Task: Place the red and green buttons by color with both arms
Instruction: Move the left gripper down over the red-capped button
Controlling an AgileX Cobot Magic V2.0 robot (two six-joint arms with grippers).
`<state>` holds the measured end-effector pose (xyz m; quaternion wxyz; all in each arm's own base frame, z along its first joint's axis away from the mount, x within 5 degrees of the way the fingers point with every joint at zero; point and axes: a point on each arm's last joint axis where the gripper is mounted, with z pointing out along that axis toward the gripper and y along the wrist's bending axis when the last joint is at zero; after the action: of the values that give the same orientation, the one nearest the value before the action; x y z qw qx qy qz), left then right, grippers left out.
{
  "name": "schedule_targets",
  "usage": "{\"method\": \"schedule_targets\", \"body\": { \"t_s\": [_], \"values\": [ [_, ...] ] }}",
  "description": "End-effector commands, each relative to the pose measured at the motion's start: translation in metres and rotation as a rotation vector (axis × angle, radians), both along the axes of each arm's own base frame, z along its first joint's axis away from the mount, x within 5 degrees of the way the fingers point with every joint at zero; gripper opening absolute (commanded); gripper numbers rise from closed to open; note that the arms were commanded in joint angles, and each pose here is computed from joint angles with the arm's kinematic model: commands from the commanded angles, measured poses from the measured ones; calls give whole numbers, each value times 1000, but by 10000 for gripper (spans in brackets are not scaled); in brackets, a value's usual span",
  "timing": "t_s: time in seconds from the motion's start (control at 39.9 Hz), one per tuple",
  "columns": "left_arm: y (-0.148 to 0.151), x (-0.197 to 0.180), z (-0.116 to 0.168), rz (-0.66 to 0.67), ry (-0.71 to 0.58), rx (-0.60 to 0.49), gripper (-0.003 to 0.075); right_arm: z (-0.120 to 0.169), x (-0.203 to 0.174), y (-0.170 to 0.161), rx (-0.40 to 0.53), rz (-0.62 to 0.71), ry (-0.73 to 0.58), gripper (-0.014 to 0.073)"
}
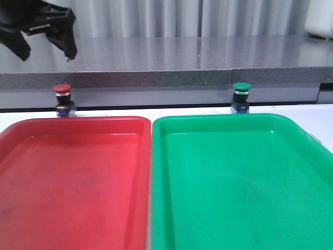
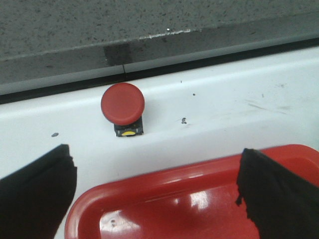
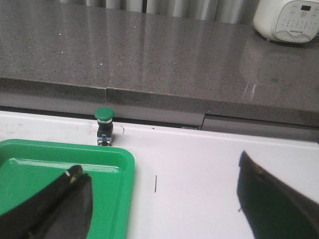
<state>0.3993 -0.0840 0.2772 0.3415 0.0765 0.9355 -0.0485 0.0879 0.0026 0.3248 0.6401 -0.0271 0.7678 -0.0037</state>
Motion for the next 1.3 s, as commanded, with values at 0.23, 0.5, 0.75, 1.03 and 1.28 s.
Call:
{"method": "schedule_targets", "body": {
  "t_s": [0.23, 0.5, 0.75, 1.03, 1.28],
  "values": [
    [21, 41, 39, 71, -159, -83, 616, 17, 2, 0, 5, -6, -92, 608],
    [20, 67, 7, 75, -123, -62, 616, 17, 2, 0, 5, -6, -92, 608],
    [18, 83, -27, 76, -56, -51, 616, 17, 2, 0, 5, -6, -92, 608],
    [18, 85, -39, 75, -16, -45, 427, 17, 2, 0, 5, -6, -92, 608],
    [18, 84, -39, 73, 2, -42, 138, 17, 2, 0, 5, -6, -92, 608]
  ]
}}
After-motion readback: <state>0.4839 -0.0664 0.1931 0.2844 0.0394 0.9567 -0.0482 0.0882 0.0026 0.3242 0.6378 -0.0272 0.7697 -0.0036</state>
